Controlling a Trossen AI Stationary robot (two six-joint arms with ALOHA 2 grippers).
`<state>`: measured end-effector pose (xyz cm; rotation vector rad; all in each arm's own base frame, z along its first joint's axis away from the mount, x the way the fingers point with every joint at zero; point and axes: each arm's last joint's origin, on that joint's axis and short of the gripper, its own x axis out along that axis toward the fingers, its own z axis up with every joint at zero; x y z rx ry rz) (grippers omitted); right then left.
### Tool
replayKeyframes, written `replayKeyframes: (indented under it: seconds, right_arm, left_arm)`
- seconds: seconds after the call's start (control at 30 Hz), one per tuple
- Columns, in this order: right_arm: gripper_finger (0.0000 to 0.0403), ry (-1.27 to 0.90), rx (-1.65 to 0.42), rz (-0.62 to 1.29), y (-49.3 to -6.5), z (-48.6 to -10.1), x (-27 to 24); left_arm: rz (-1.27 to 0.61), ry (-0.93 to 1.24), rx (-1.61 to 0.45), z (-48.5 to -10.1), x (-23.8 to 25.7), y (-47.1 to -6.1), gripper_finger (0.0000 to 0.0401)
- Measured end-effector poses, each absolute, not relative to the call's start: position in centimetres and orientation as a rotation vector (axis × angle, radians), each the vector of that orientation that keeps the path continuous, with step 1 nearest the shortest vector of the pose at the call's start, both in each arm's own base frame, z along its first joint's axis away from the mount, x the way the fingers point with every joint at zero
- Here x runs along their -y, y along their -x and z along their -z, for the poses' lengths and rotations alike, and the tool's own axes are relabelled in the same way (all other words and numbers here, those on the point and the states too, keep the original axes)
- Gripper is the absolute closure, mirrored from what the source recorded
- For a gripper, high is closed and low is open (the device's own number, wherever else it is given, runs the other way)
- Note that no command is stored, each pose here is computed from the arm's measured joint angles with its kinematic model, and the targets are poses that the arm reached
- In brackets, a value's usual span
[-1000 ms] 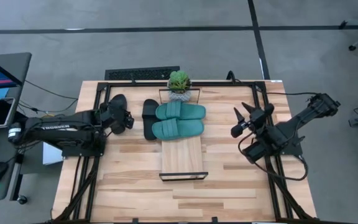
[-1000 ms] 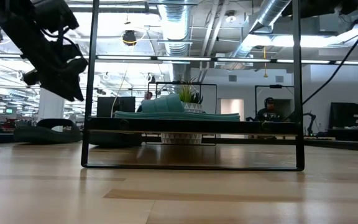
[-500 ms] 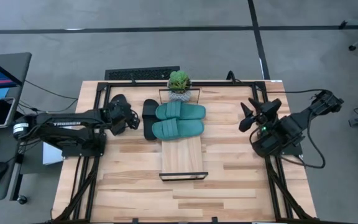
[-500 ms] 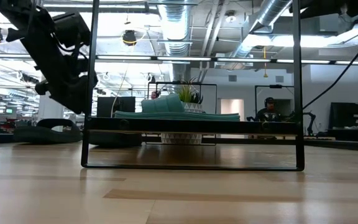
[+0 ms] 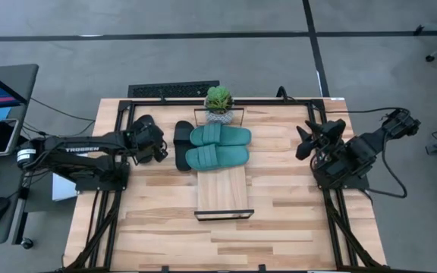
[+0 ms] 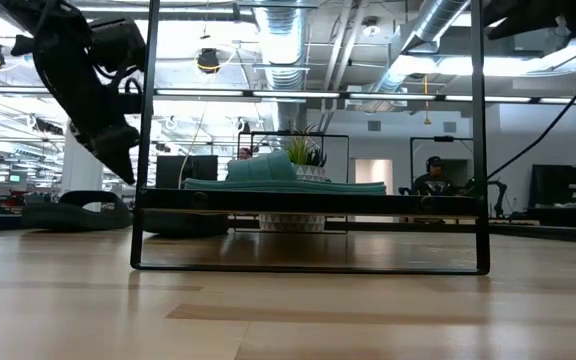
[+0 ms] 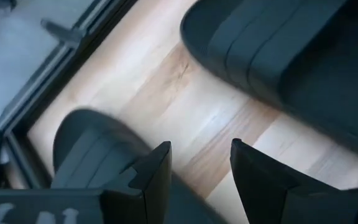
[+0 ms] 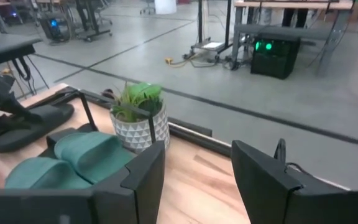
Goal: Pick and place slides into the shelf
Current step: Put the left black slide on the shelf
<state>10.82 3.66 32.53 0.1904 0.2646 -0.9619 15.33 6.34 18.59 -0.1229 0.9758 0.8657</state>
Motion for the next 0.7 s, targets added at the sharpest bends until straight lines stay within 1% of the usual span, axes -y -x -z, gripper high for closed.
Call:
replayKeyframes:
  seconds: [0.13,0.3,0.43,0.57,0.7]
  right_arm:
    - [0.0226,-0.222,-0.268,0.955,-10.6,-32.6,-3.5]
    - [0.0225,-0.243,-0.265,0.948,-10.5,-32.7,-3.5]
    - [0.0225,-0.244,-0.266,0.947,-10.5,-32.7,-3.5]
    - [0.0226,-0.257,-0.261,0.944,-10.6,-32.7,-3.5]
    - [0.0226,-0.259,-0.262,0.943,-10.6,-32.7,-3.5]
  left_arm:
    - [-0.955,0.321,-0.913,-18.7,-6.6,-15.1,0.0246]
    - [-1.026,0.552,-0.704,-19.0,-6.9,-15.9,0.0246]
    - [-1.024,0.627,-0.567,-19.5,-7.2,-16.6,0.0246]
    - [-1.126,0.710,-0.460,-19.6,-7.3,-16.5,0.0246]
    - [-1.217,0.838,-0.380,-18.3,-7.1,-15.9,0.0246]
